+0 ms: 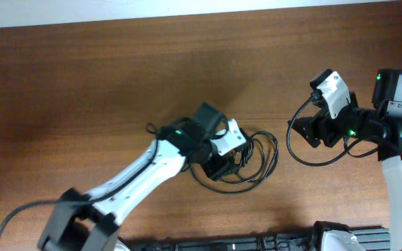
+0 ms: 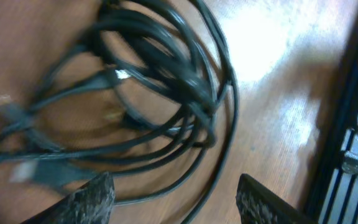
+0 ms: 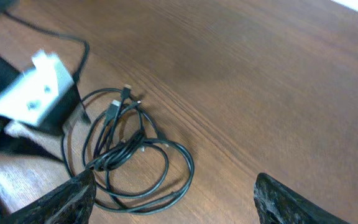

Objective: Untangle cables

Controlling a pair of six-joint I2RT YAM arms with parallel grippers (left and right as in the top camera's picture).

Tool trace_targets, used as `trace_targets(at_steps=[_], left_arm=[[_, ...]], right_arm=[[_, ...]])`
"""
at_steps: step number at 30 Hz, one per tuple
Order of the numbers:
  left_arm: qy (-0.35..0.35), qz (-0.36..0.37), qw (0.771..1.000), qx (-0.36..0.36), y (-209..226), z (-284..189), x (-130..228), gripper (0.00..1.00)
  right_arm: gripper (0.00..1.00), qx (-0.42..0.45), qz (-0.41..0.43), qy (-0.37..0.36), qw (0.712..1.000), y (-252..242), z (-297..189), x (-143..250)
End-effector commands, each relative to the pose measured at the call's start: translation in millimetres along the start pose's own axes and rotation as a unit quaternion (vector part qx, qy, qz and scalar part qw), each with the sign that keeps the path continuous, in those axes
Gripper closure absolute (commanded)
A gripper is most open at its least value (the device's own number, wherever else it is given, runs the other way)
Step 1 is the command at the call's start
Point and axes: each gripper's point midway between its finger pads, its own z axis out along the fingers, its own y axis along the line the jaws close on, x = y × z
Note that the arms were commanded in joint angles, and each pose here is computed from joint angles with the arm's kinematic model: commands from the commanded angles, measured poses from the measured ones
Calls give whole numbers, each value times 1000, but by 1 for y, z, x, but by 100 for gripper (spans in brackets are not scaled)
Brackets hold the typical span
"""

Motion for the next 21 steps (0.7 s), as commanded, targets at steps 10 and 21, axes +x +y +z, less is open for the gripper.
trace_targets(at_steps=[10,21], left_arm=[[-4,32,999,18,-30,49,-19,43],[-13,-86,990,-107,21,65,-22,63]], right_arm=[[21,19,27,12,999,-6,-3,3],[21,20,26,11,999,-7,-3,3]])
